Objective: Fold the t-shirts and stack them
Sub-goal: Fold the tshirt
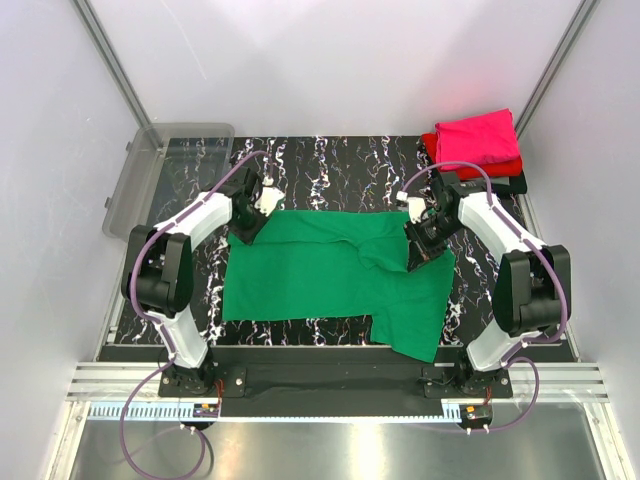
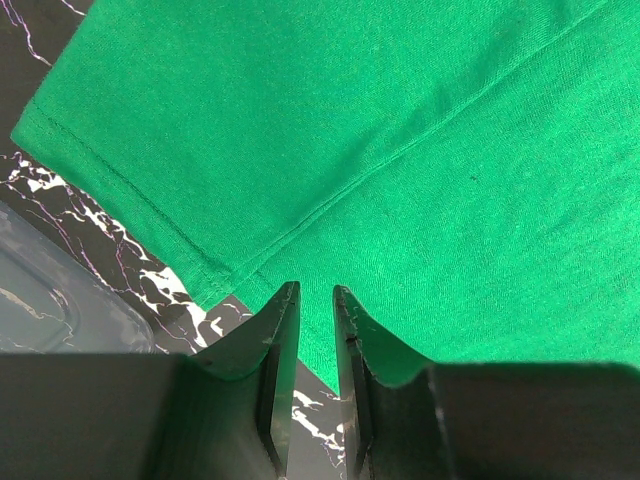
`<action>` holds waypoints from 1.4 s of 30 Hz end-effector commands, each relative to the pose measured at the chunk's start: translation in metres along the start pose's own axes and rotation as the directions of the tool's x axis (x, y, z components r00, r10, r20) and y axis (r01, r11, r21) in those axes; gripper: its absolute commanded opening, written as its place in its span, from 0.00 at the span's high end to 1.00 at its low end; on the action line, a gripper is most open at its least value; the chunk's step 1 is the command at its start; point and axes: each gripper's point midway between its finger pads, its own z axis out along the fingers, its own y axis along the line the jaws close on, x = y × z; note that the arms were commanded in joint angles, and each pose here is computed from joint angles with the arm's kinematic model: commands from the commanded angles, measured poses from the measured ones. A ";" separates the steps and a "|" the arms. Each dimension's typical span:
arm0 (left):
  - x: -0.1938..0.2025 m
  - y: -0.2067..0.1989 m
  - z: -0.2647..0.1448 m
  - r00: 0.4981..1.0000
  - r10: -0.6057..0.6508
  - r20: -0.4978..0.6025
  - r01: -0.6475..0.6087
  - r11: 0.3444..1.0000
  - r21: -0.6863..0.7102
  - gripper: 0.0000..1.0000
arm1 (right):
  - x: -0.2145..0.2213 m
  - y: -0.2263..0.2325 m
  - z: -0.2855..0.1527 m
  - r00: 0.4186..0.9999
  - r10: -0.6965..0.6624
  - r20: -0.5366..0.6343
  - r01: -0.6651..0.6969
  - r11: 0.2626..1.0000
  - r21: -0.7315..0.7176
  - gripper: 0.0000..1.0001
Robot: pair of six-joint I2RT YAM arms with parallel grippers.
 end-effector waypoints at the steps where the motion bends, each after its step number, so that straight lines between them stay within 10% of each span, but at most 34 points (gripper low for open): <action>1: -0.016 0.006 -0.014 0.998 0.022 0.065 -0.019 0.999 -0.033 0.75 | -0.002 0.016 -0.013 0.999 -0.034 0.035 0.035 0.999 -0.024 0.91; 30: 0.000 0.003 -0.021 0.998 0.036 0.051 -0.033 0.998 -0.053 0.75 | -0.006 0.003 0.004 0.998 -0.057 -0.006 0.056 0.998 -0.040 1.00; 33: -0.003 0.005 -0.022 0.998 0.037 0.056 -0.033 0.998 -0.060 0.75 | 0.046 -0.012 0.026 0.981 -0.003 -0.196 -0.003 1.000 -0.025 0.68; 34: -0.003 0.005 -0.022 0.998 0.031 0.055 -0.027 0.998 -0.059 0.74 | 0.043 -0.017 0.026 0.982 -0.001 -0.187 -0.001 1.000 -0.007 0.01; 42: -0.003 0.006 -0.023 0.998 0.033 0.052 -0.030 0.997 -0.065 0.74 | -0.033 -0.015 -0.027 0.968 -0.234 0.095 0.213 0.959 0.189 0.00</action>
